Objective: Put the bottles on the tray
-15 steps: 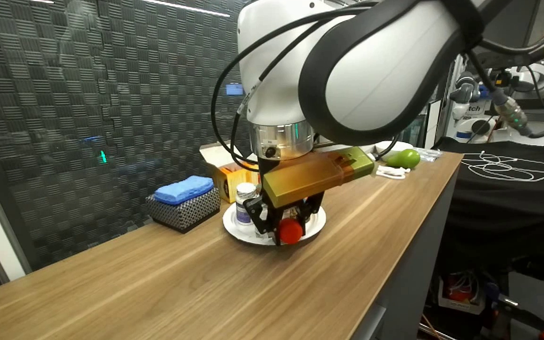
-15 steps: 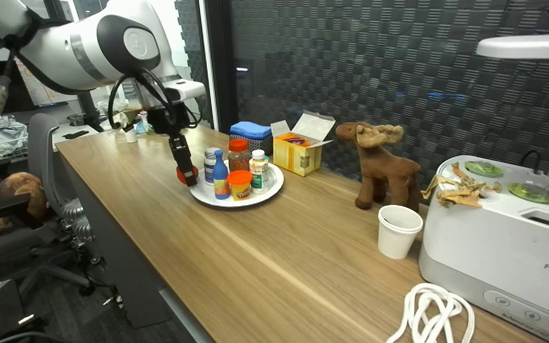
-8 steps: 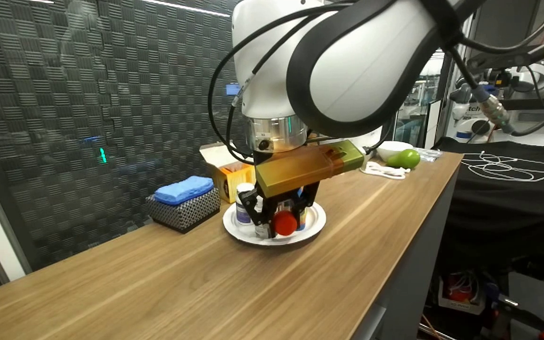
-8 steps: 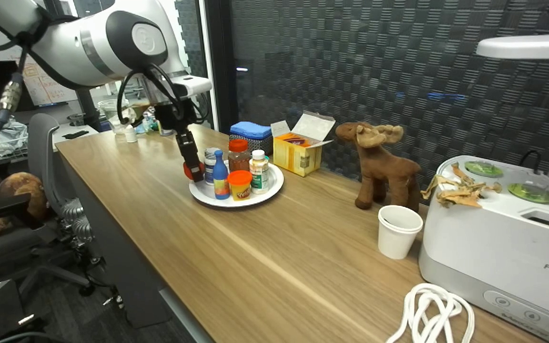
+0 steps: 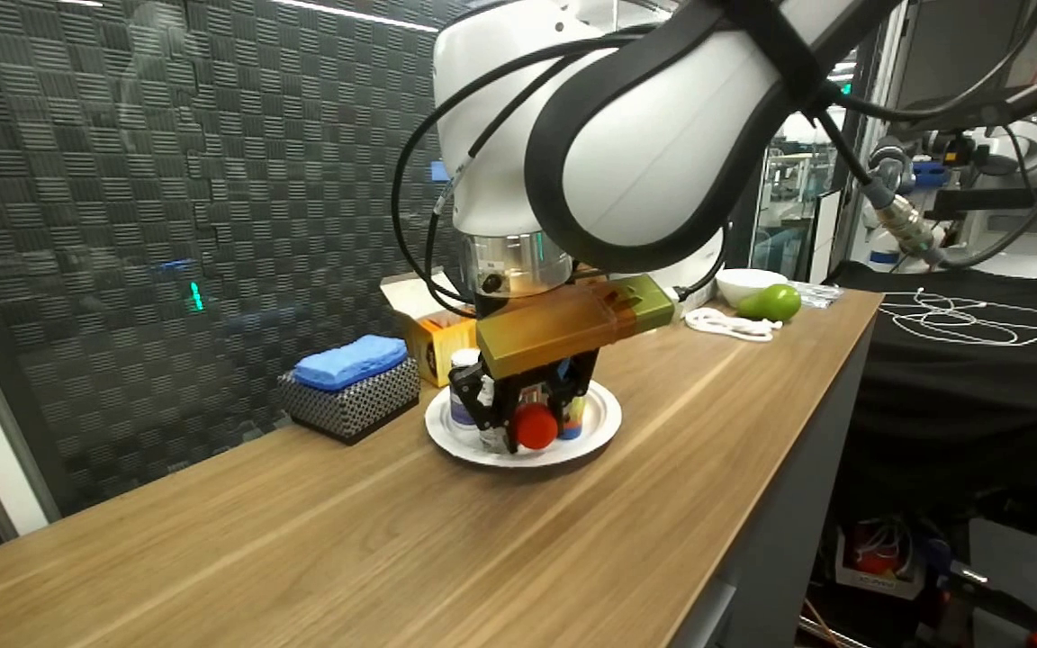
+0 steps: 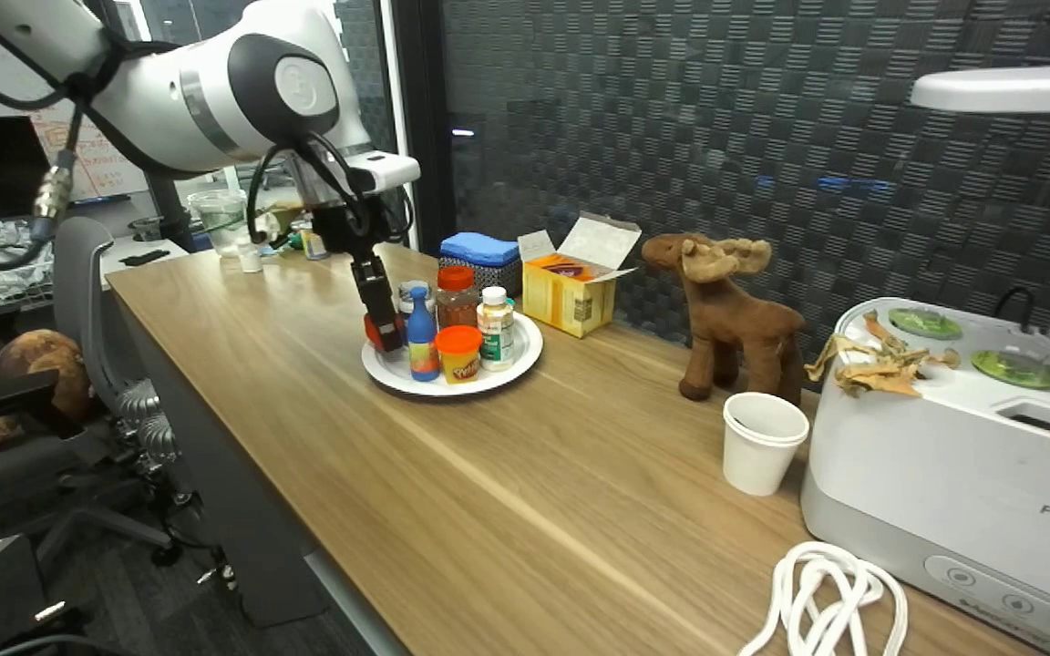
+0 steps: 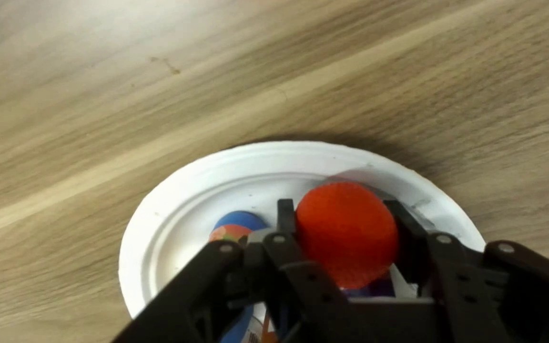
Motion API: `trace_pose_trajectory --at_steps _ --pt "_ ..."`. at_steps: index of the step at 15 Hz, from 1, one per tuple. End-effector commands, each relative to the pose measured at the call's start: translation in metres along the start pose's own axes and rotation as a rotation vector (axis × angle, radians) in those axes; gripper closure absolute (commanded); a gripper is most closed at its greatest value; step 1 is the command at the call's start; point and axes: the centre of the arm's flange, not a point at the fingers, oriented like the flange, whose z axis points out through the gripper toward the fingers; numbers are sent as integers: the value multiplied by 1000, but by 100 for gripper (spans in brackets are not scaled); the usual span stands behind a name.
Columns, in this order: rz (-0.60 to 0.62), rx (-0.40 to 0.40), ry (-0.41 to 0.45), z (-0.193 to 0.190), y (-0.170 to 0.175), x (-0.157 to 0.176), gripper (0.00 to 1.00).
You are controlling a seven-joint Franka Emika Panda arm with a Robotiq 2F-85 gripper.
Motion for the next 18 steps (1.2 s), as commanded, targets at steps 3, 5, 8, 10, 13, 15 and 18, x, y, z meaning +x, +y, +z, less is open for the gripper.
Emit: trace_pose_trajectory --at_steps 3,5,8,10,13,15,18 --pt "-6 20 -11 -3 -8 14 76" --pt "-9 25 -15 -3 -10 15 76" --pt "-25 45 -14 -8 -13 14 20" --pt "-38 59 -9 -13 -14 11 5" --pt "-66 80 0 -21 -19 5 0" --pt "-84 94 5 -26 -22 1 0" --pt "-123 119 -18 -39 -27 -6 0"
